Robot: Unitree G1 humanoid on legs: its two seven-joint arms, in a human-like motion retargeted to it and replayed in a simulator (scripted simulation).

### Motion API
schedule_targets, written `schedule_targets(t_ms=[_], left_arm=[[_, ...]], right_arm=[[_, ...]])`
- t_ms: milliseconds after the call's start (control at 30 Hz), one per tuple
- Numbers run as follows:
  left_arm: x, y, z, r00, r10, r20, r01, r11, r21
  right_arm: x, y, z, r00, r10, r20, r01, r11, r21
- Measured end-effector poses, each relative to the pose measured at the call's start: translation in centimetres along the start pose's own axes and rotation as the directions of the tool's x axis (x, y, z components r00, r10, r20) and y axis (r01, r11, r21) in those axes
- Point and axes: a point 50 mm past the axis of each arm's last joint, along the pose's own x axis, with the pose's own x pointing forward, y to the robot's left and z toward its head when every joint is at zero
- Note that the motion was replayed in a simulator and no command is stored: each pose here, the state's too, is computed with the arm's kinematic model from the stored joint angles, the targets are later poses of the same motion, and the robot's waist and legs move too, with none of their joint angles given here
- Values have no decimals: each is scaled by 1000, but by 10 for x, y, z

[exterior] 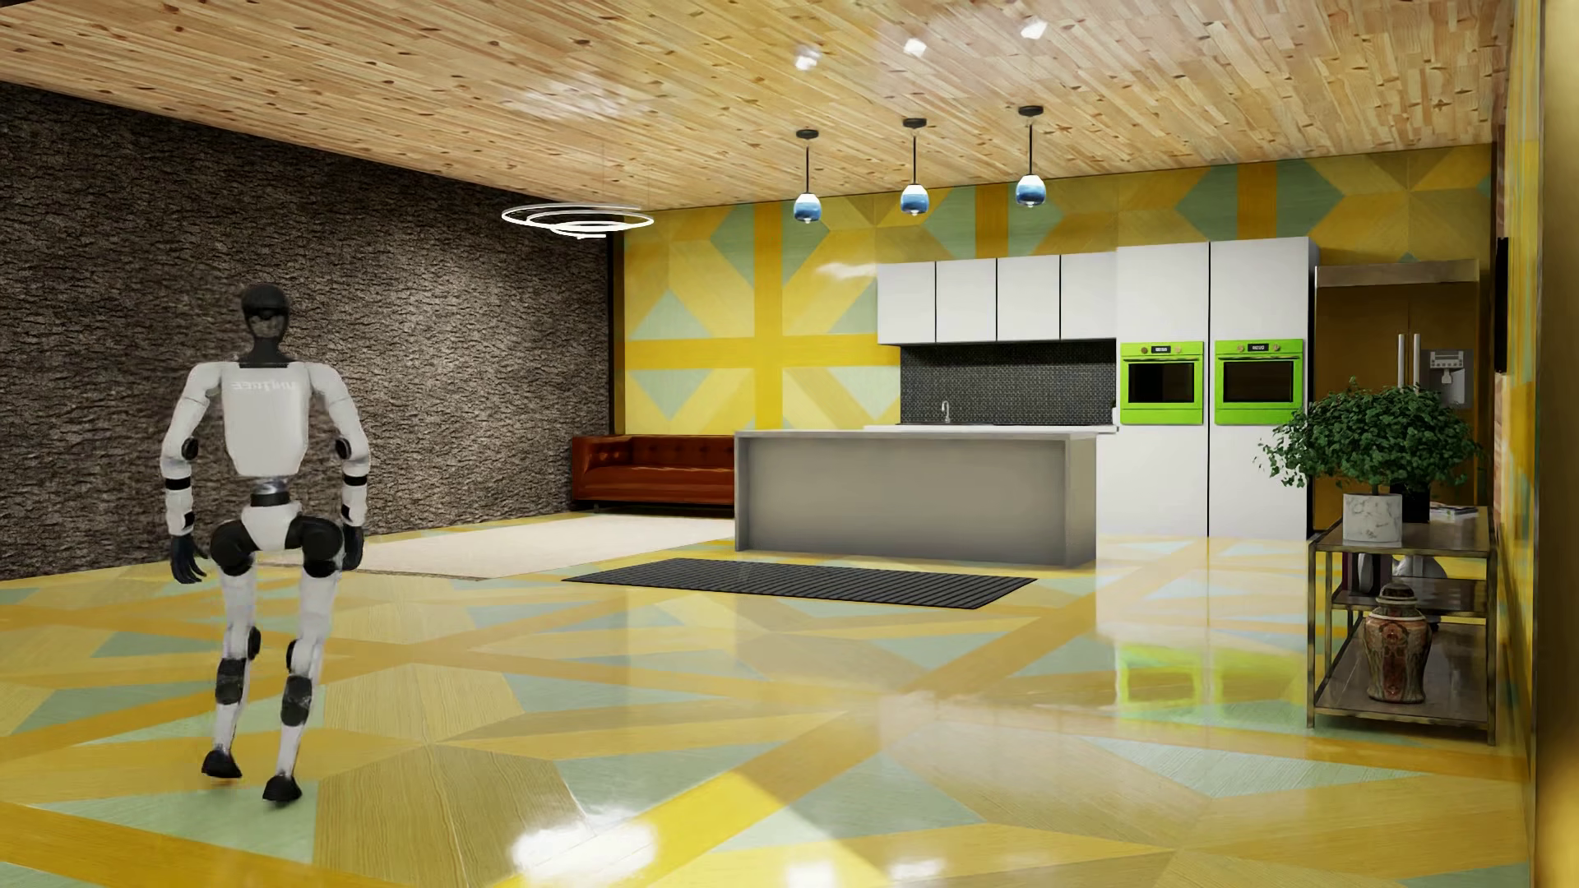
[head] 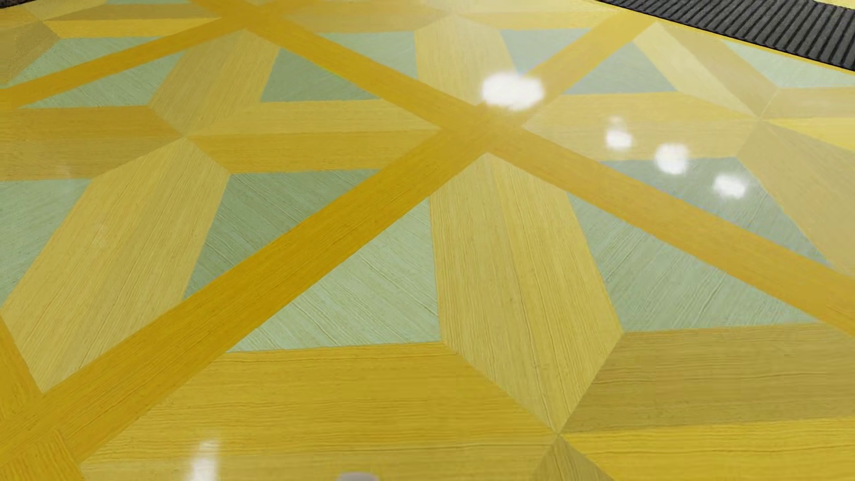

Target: Go to the counter

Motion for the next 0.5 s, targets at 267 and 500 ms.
schedule_targets(t_ms=[267, 500], left_arm=[[-8, -11, -44, 985, -23, -172, 20, 1000, -21], [6, 19, 21, 998, 45, 53, -46, 999, 9]], right_arm=[[3, -21, 14, 994, -97, 43, 91, 988, 123], [-13, 44, -46, 981, 97, -166, -88, 994, 62]])
